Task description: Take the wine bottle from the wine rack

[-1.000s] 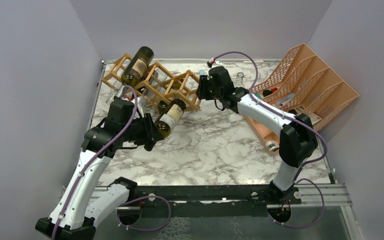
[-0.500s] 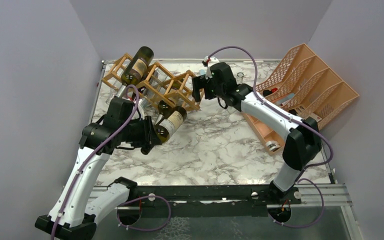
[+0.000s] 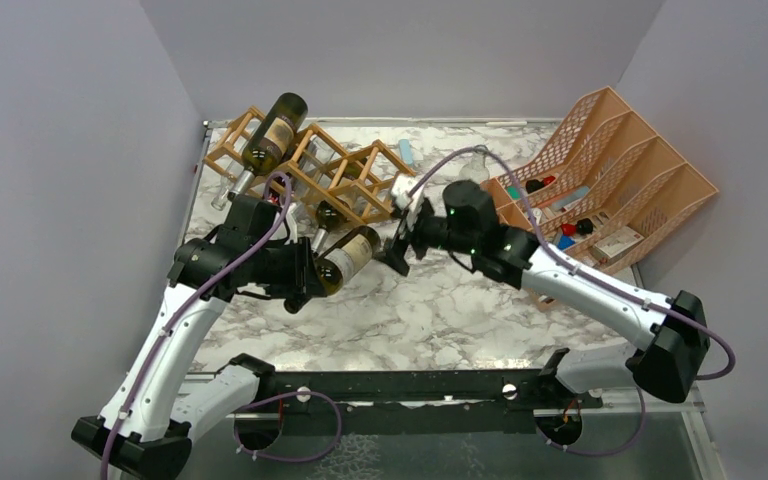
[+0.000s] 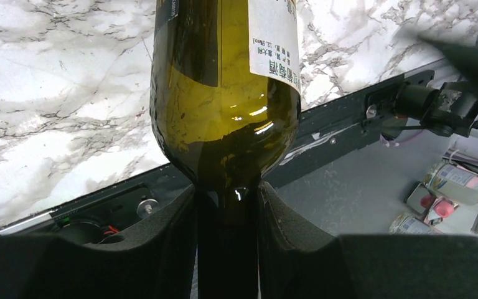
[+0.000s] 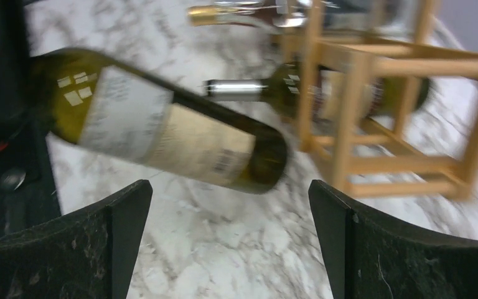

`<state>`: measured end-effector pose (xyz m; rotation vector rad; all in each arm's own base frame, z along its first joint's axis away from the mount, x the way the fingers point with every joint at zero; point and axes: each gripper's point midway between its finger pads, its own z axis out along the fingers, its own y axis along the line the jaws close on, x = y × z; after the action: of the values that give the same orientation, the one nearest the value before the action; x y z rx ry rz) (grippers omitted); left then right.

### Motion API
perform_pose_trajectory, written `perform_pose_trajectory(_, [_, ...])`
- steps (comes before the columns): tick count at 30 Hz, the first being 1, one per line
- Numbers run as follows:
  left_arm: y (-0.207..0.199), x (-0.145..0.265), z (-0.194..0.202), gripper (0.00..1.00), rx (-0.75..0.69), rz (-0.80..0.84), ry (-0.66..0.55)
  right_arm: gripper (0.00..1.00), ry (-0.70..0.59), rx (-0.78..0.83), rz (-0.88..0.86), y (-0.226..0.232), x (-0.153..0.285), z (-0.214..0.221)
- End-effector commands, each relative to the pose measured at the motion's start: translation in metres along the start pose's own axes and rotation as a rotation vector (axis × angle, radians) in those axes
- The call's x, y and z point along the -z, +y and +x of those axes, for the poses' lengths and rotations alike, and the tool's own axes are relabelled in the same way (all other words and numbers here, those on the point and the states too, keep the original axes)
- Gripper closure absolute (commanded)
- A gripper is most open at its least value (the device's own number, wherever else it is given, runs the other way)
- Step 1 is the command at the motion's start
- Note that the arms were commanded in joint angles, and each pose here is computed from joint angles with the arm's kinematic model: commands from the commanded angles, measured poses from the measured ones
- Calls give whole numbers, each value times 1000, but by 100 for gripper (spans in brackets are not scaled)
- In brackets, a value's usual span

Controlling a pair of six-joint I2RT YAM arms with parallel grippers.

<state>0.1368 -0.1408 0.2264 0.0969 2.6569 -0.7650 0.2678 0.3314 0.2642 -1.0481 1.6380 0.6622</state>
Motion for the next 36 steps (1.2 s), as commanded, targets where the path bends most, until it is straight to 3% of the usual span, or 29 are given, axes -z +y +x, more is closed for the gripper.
perform_pose_trajectory(1, [-19,2,-10,100,-76,96,-53,0,-171,278,-309,76,-9,-5])
perform_pose_trajectory(6, [-18,-1,1,100,-84,102,-17,0,-309,528,-516,122,-8,7])
perform_pose_trajectory(14, [-20,-6,9,100,-97,115,14,0,-249,675,-551,151,-46,17])
perform_pose_trajectory(22, [-22,-6,10,100,-113,122,17,0,-199,695,-527,163,-78,27])
perform_pose_trajectory(32, [-20,-9,12,100,-107,115,30,1,-116,714,-395,142,-91,45])
perform_pose_trajectory(36, [-19,-9,10,100,-109,108,28,7,-129,705,-401,144,-89,44])
